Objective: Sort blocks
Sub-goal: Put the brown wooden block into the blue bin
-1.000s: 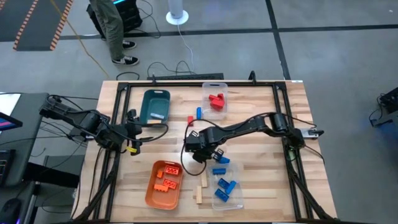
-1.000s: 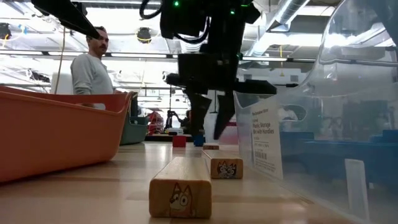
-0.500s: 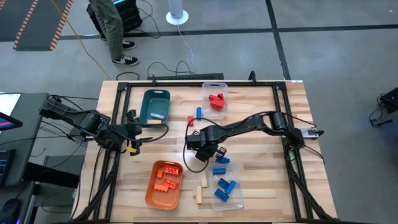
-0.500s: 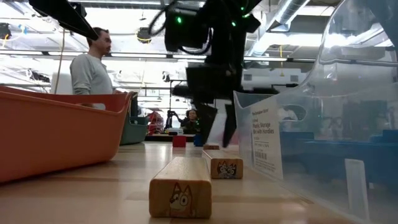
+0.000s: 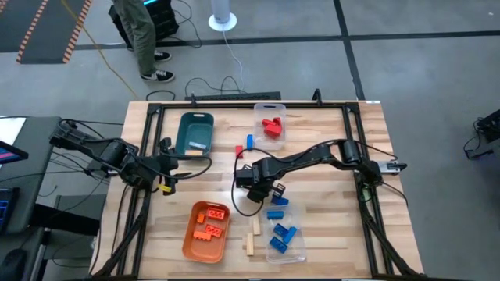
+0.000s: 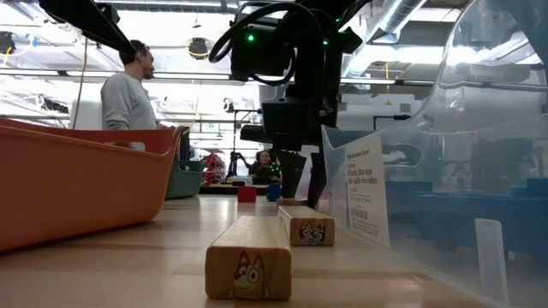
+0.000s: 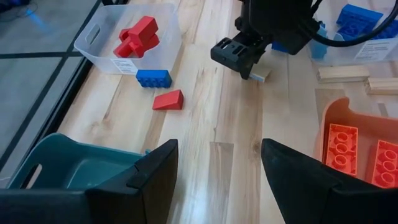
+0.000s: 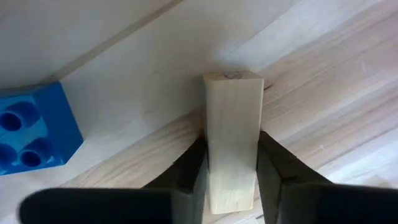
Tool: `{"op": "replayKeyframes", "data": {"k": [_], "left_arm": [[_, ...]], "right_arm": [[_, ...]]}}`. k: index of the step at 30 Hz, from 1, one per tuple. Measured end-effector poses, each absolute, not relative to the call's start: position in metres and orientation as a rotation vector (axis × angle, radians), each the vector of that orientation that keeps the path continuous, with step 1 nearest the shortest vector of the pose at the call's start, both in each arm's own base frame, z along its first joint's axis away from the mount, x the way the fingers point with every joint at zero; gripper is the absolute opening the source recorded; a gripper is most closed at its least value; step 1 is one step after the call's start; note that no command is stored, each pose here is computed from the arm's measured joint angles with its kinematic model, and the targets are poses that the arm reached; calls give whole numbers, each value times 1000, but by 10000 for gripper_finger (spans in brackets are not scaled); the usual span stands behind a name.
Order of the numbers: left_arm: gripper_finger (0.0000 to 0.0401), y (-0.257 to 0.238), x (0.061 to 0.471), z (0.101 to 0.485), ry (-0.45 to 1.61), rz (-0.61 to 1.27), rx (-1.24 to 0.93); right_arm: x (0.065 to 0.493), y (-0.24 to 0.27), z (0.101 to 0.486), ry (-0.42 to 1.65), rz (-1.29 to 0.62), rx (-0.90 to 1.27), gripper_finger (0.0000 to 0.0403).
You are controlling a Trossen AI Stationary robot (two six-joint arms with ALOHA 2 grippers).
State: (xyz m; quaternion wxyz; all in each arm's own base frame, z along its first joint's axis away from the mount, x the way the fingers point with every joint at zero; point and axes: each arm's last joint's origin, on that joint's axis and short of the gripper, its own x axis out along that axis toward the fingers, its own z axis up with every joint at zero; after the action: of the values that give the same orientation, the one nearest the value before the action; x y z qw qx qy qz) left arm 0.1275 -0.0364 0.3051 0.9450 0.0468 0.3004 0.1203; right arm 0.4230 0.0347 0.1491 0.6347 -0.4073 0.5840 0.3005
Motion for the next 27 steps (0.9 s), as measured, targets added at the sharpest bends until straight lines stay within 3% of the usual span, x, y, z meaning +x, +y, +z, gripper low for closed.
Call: {"op": "replayKeyframes", "data": {"k": [10, 27], "left_arm": [[224, -36, 127, 305, 612, 245, 95], [224, -37, 129, 306, 596, 253, 116]], "right_arm": [[419, 35, 155, 1363, 647, -851, 16], [398, 27, 256, 1142, 258, -693, 7]]}}
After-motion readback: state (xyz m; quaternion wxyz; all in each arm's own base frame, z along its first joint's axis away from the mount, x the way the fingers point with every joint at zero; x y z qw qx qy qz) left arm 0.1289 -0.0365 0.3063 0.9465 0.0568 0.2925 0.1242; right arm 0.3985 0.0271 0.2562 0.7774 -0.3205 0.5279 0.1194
